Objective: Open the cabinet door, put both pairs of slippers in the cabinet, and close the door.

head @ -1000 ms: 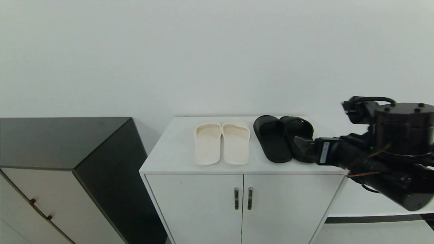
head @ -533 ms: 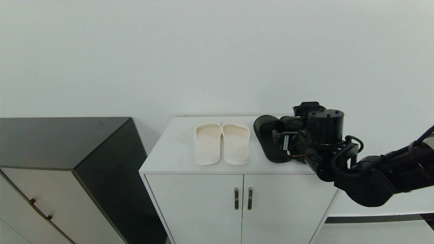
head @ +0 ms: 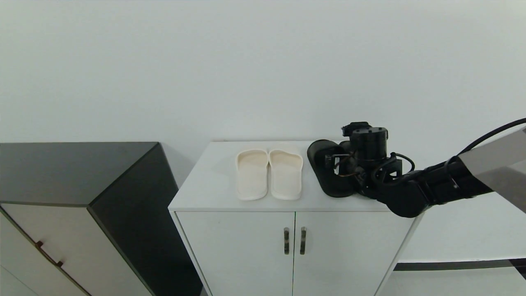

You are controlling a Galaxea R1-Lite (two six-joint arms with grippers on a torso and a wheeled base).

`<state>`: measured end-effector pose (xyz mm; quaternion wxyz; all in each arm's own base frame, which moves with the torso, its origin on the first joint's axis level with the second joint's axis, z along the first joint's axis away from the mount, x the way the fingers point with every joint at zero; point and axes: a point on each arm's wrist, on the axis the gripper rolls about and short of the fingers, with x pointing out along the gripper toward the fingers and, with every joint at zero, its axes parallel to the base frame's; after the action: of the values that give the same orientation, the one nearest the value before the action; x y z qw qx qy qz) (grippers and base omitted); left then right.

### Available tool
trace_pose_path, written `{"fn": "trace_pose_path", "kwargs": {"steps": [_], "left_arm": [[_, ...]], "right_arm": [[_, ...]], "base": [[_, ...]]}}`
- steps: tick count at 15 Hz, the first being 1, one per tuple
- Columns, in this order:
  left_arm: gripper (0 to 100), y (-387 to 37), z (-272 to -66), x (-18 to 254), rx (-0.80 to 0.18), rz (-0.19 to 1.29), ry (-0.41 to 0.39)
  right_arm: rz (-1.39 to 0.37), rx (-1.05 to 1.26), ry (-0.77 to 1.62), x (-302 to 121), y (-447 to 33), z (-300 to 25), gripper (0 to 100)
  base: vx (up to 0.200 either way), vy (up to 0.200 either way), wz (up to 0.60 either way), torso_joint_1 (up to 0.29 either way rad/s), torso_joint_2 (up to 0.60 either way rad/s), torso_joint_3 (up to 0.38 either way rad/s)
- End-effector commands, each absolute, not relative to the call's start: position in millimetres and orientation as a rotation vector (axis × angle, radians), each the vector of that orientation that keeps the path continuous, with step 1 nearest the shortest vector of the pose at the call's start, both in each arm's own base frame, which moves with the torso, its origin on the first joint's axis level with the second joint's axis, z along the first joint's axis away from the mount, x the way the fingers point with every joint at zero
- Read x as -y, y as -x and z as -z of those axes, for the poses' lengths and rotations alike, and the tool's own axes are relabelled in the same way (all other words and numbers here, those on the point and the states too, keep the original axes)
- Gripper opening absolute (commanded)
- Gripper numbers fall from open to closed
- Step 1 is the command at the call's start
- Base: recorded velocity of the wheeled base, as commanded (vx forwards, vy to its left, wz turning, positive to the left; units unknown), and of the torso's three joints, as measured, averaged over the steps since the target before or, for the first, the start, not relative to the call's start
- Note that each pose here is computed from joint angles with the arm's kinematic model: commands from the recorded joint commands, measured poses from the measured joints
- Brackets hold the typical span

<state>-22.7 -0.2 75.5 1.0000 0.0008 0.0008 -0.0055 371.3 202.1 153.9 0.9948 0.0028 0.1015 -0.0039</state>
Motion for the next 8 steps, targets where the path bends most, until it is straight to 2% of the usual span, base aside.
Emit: {"fn": "trace_pose_path", "kwargs": {"steps": [1,8], "left_arm": [[0,22.6,-75.5,0.2,-0.003,0.011,-0.002],[0,22.6,-75.5,0.2,-0.003,0.011,0.0]], "right_arm": [[0.023,-0.196,-0.014,-203.2,-386.8,-152.5,100],[0.046,-0.197,-0.02,-197.7,-412.4,-150.1,100]], "base": [[0.0,0.0,0.0,0.0,0.0,0.0],[0.0,0.0,0.0,0.0,0.0,0.0]]}}
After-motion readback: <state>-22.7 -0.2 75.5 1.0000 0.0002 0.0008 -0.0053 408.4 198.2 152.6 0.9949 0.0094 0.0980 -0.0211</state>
